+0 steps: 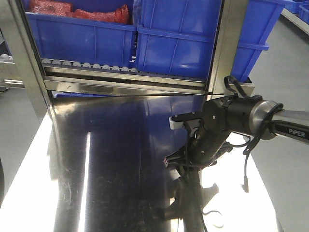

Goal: Move and align brake pads A on conveyor
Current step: 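Hold the pad in the right gripper and lift it off the table, then raise the right gripper with its pad away from the table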

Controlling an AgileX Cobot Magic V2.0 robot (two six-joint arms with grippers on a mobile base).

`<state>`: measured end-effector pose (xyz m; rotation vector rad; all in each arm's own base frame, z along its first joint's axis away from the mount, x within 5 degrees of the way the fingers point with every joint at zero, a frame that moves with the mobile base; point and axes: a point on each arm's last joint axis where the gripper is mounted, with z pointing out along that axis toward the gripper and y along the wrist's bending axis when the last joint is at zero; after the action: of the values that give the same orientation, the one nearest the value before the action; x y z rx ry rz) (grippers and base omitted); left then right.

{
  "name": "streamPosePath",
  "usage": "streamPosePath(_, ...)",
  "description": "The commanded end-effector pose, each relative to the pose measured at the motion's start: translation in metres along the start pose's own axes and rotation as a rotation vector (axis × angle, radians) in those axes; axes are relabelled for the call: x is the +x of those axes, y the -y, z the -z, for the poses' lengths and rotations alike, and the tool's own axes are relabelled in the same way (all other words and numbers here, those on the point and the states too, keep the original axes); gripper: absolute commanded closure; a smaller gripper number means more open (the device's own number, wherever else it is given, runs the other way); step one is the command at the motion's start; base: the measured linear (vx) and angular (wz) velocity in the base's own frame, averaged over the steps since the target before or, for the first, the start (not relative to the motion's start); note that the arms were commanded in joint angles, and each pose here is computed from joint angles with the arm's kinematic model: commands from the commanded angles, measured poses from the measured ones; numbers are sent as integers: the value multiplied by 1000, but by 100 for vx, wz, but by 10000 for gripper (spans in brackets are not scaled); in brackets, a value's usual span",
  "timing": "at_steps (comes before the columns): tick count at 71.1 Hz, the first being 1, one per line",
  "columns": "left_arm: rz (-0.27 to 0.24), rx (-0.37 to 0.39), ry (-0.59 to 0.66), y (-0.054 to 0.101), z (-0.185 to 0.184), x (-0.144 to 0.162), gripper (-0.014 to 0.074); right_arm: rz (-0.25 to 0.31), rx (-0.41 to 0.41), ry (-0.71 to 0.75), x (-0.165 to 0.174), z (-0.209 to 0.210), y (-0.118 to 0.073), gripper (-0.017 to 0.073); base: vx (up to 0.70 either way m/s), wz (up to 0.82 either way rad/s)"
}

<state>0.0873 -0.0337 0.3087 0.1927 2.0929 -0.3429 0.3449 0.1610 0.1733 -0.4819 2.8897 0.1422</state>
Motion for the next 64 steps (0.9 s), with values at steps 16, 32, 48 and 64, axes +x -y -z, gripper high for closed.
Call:
streamPosePath(16, 0, 22, 107, 3, 5, -15, 377, 34, -3, 292, 25, 78, 3, 517, 0, 0)
streamPosePath(32, 0, 22, 107, 3, 5, -15, 377, 72, 25, 419, 80, 129, 9, 517, 0, 0)
streamPosePath(48, 0, 22, 107, 3, 5, -15, 377, 92, 39, 622, 137, 171, 15, 517, 0, 0)
streamPosePath(64, 0, 22, 107, 3, 5, -15, 377, 93, 30, 782, 192, 189, 19, 517, 0, 0)
